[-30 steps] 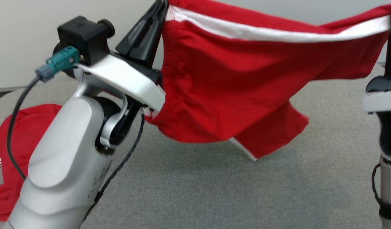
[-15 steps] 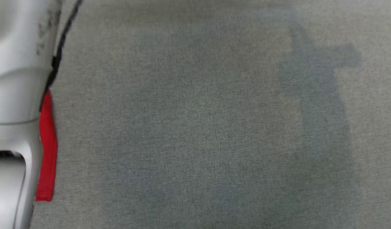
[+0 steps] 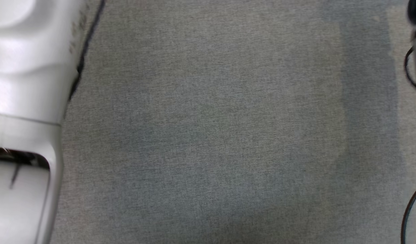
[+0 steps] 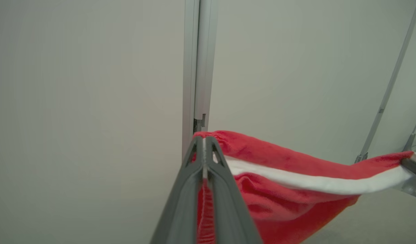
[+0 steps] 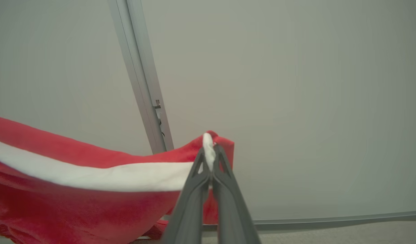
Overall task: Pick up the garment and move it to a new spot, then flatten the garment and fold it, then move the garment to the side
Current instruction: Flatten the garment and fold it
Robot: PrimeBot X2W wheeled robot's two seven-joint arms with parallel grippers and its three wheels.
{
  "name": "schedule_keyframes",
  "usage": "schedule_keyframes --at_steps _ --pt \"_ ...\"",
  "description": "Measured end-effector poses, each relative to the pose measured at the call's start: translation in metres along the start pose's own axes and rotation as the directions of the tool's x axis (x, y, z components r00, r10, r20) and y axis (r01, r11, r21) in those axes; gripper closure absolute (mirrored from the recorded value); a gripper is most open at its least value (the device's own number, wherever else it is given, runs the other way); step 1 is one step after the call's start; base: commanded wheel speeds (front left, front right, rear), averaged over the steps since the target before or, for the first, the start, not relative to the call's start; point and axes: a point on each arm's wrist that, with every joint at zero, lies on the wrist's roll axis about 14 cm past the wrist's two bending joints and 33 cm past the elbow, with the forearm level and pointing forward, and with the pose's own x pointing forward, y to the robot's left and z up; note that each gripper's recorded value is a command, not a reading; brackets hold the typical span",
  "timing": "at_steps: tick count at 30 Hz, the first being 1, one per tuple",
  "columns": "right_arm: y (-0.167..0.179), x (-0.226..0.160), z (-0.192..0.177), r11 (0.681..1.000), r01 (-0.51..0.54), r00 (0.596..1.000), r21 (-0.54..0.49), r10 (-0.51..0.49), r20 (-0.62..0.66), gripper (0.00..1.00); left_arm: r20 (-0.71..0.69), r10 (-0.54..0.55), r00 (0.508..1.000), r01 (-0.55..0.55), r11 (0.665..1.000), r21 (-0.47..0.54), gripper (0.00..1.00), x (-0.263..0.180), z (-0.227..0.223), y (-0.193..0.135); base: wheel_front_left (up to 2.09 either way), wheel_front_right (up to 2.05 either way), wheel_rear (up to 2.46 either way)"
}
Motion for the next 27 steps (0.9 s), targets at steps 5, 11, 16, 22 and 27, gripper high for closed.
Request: schedule_keyframes --at_steps 5,11,16,22,27 --pt "0.003 -0.030 -0.057 0.998 0.024 0.989 0.058 -0.015 -0.149 1.00 -0.132 0.015 0.991 -0.017 1.000 -0.017 1.00 -0.046 -0.055 0.004 0.00 0.00 0.00" --pt "0.011 -0.082 -0.099 0.999 0.001 0.950 0.040 0.011 -0.313 1.00 -0.239 0.035 0.970 -0.035 0.999 0.002 1.00 -0.106 -0.081 0.005 0.00 0.00 0.00" --pt "0.012 -0.124 -0.111 1.000 -0.023 0.912 0.005 0.023 -0.410 1.00 -0.319 -0.013 0.948 0.021 1.000 0.022 1.00 -0.152 -0.091 -0.018 0.00 0.00 0.00" --pt "0.012 -0.159 -0.103 0.999 -0.048 0.882 -0.024 0.031 -0.471 1.00 -0.373 -0.090 0.924 0.123 0.990 0.066 1.00 -0.189 -0.086 -0.049 0.00 0.00 0.00" --pt "0.005 -0.188 -0.097 0.996 -0.066 0.853 -0.061 0.025 -0.522 1.00 -0.421 -0.133 0.897 0.188 0.978 0.091 1.00 -0.220 -0.086 -0.069 0.00 0.00 0.00"
